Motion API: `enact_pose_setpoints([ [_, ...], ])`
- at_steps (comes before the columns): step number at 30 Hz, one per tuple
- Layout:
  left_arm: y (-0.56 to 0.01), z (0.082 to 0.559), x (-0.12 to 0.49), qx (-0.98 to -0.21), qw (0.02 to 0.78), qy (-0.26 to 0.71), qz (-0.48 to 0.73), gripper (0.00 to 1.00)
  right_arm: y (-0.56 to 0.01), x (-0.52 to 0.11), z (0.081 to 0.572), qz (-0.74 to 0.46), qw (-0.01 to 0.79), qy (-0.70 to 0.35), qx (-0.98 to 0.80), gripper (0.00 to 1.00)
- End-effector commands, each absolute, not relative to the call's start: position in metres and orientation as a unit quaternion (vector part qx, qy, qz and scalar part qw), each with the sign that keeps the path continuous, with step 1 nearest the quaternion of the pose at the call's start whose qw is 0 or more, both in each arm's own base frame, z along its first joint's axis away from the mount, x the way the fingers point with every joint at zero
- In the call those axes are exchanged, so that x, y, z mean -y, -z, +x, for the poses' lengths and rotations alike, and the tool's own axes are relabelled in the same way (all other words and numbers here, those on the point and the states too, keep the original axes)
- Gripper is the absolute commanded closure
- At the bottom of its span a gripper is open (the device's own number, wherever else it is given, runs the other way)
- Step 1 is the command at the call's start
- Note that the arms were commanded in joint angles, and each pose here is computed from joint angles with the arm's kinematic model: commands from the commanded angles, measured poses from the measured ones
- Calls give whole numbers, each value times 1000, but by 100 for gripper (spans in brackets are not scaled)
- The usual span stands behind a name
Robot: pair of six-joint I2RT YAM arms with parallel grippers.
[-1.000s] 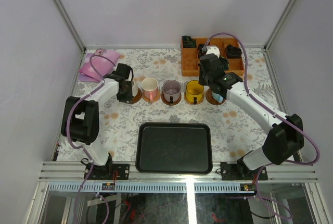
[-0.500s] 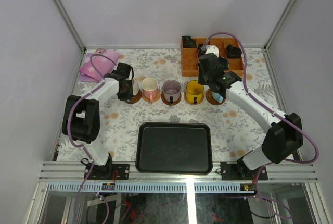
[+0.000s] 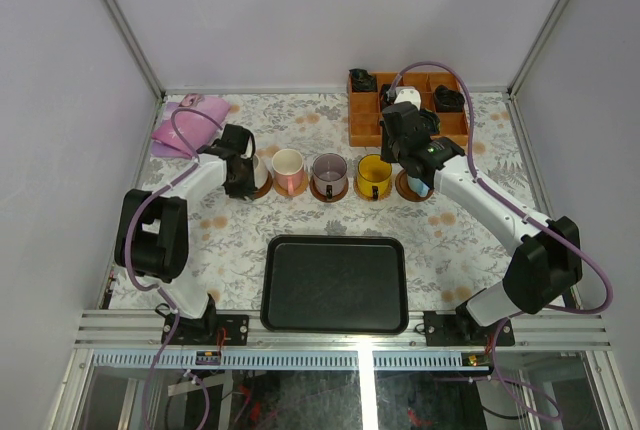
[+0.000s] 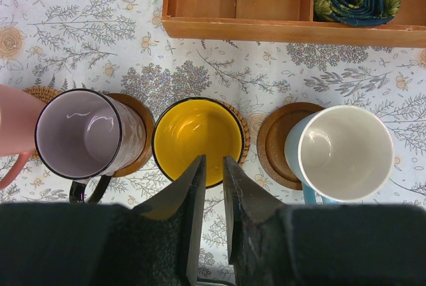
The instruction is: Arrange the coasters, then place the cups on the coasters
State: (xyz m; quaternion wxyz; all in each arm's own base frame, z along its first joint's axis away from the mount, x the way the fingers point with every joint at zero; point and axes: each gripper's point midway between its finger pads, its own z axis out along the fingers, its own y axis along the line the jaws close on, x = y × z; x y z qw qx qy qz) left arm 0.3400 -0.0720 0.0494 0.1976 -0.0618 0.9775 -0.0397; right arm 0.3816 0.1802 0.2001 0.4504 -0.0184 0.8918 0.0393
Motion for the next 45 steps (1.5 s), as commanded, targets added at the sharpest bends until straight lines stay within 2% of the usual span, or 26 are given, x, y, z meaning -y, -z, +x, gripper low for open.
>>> enact_pose_setpoints([
  [1,-68,359,65,-965,252,29,-72,100,-220,-184,390,-7,477,-47,-877,77],
  [5,-66,359,63,-965,250,24,-72,99,-219,-183,389,-8,476,-45,-878,77],
  [9,-67,357,64,-965,250,26,-71,75,-219,-182,388,-6,475,-46,-879,77],
  [11,-67,356,63,-965,250,25,-70,67,-218,-182,388,-5,474,-46,-879,77],
  [21,-70,353,64,-965,251,29,-73,54,-218,-186,387,-8,470,-53,-881,77],
  [32,-88,339,52,-963,256,6,-83,26,-223,-182,387,-5,477,-49,-878,77],
  [38,-101,333,49,-960,264,3,-92,18,-231,-175,389,3,491,-33,-870,76],
  [45,-95,314,35,-962,248,-31,-113,16,-212,-158,375,6,477,-4,-879,77],
])
